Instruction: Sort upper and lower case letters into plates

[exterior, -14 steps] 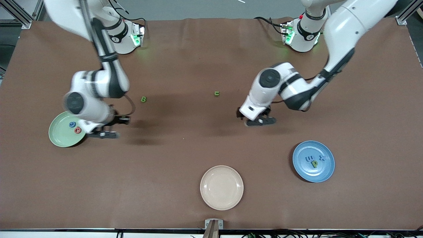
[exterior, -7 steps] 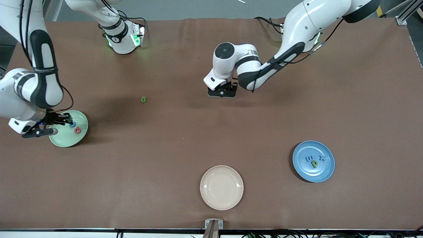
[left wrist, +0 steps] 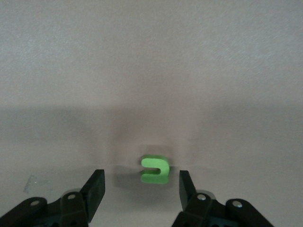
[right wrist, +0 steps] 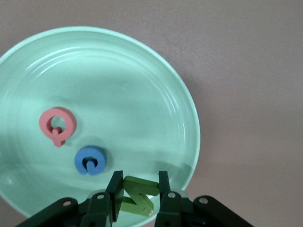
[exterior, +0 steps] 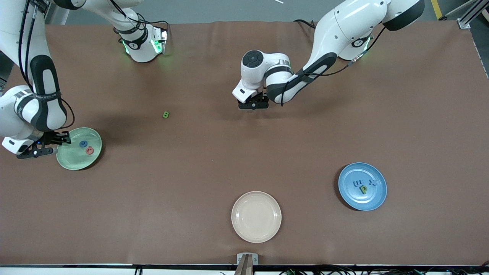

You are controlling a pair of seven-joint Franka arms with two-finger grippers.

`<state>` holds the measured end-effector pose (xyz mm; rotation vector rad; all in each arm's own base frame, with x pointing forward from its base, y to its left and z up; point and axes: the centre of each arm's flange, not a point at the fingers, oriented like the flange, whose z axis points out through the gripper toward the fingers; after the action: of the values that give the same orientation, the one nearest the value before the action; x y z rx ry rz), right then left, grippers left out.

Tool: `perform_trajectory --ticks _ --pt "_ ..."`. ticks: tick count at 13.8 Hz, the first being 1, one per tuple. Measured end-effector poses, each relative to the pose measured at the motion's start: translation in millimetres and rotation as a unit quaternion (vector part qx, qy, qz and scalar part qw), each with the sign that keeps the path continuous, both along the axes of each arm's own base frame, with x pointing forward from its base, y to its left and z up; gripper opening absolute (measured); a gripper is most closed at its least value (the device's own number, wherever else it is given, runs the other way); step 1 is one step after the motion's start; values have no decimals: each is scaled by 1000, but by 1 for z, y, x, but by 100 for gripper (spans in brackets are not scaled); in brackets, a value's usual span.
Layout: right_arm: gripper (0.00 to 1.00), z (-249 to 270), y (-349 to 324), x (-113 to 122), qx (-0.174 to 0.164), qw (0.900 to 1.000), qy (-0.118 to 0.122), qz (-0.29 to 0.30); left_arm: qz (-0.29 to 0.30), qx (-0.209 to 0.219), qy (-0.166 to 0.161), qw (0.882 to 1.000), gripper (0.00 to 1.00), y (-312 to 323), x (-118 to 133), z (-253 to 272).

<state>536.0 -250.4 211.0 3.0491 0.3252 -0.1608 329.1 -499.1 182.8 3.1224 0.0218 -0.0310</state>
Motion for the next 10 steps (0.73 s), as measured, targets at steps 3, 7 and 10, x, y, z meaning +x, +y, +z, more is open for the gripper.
perform_trajectory --ticks 3,7,10 --pt "34 -21 0 4 10 1000 -9 1 4 -4 -2 1000 66 1 4 0" --pt "48 -23 0 10 12 1000 -14 3 4 -2 -1 1000 61 3 5 -4" --pt "77 -3 19 26 30 999 -11 2 4 -1 1 1000 56 1 1 -5"
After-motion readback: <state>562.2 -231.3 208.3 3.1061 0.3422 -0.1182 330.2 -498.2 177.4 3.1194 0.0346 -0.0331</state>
